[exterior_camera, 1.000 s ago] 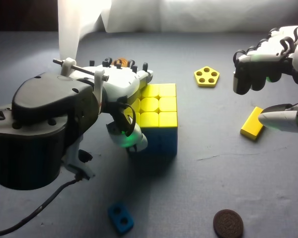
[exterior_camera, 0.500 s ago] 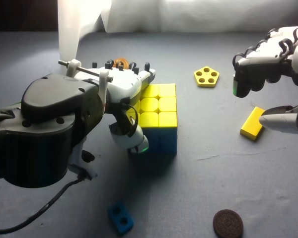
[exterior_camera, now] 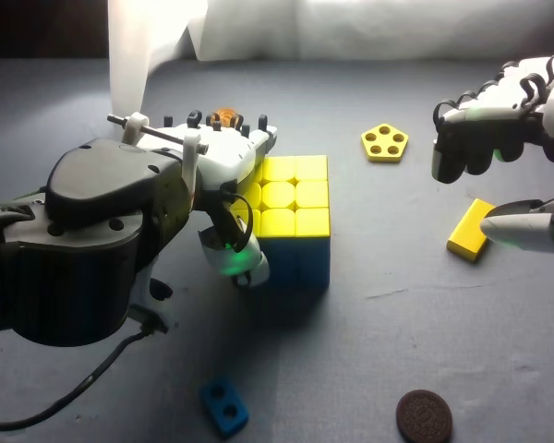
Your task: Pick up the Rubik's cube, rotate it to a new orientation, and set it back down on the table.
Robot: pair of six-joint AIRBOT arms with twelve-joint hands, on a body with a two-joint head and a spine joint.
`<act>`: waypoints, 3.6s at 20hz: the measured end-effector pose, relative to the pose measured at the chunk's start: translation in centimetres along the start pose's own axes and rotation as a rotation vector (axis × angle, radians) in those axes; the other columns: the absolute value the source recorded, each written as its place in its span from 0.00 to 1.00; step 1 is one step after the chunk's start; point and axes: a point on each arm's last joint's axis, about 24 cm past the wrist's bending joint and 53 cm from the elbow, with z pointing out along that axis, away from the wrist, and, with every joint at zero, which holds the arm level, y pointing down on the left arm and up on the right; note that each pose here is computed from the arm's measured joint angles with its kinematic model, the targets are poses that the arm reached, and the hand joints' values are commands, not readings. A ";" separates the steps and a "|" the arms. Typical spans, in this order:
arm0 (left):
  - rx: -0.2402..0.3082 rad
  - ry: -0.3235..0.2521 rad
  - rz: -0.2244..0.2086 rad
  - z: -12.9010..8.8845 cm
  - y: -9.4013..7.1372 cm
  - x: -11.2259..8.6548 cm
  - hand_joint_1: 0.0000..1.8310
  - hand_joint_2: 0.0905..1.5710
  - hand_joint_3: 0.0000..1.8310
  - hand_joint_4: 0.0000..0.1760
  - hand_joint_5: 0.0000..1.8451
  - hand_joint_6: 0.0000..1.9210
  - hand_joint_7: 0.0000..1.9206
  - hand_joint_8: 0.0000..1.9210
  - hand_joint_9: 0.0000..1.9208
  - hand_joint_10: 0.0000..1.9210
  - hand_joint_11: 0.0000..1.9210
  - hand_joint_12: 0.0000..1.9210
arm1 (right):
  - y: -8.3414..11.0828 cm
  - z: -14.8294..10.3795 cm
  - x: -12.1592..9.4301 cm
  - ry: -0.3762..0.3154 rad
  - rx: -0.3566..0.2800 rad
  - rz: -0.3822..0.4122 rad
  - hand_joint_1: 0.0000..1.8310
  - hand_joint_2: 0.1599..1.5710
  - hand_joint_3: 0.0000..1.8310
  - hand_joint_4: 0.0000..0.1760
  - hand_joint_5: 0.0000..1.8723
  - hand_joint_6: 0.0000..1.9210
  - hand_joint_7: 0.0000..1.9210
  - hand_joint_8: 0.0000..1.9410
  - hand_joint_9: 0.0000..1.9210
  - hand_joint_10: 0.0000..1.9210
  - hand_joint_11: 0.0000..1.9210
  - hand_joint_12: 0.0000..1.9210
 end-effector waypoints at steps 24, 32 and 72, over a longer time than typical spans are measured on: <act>0.017 0.001 -0.019 -0.1 -1.5 -0.4 0.54 0.91 0.01 0.10 0.24 0.92 0.23 0.98 0.12 0.98 0.11 1.00 | 1.5 -0.7 -1.3 -0.111 -0.094 -0.064 0.31 0.83 0.00 0.00 0.14 0.59 0.19 0.62 0.14 0.85 0.08 1.00; 0.037 0.022 -0.051 -0.9 -2.8 -0.6 0.53 0.93 0.00 0.06 0.21 0.95 0.23 1.00 0.14 1.00 0.18 1.00 | 1.8 -1.3 -2.0 -0.207 -0.108 -0.147 0.30 0.84 0.00 0.00 0.13 0.59 0.19 0.62 0.14 0.86 0.08 1.00; 0.109 -0.033 -0.146 -4.6 -7.8 -6.3 0.64 0.78 0.00 0.00 0.03 0.98 0.05 1.00 0.11 1.00 0.15 1.00 | 1.3 -2.7 -3.2 -0.352 -0.093 -0.066 0.29 0.82 0.00 0.00 0.14 0.01 0.24 0.75 0.21 0.91 0.14 1.00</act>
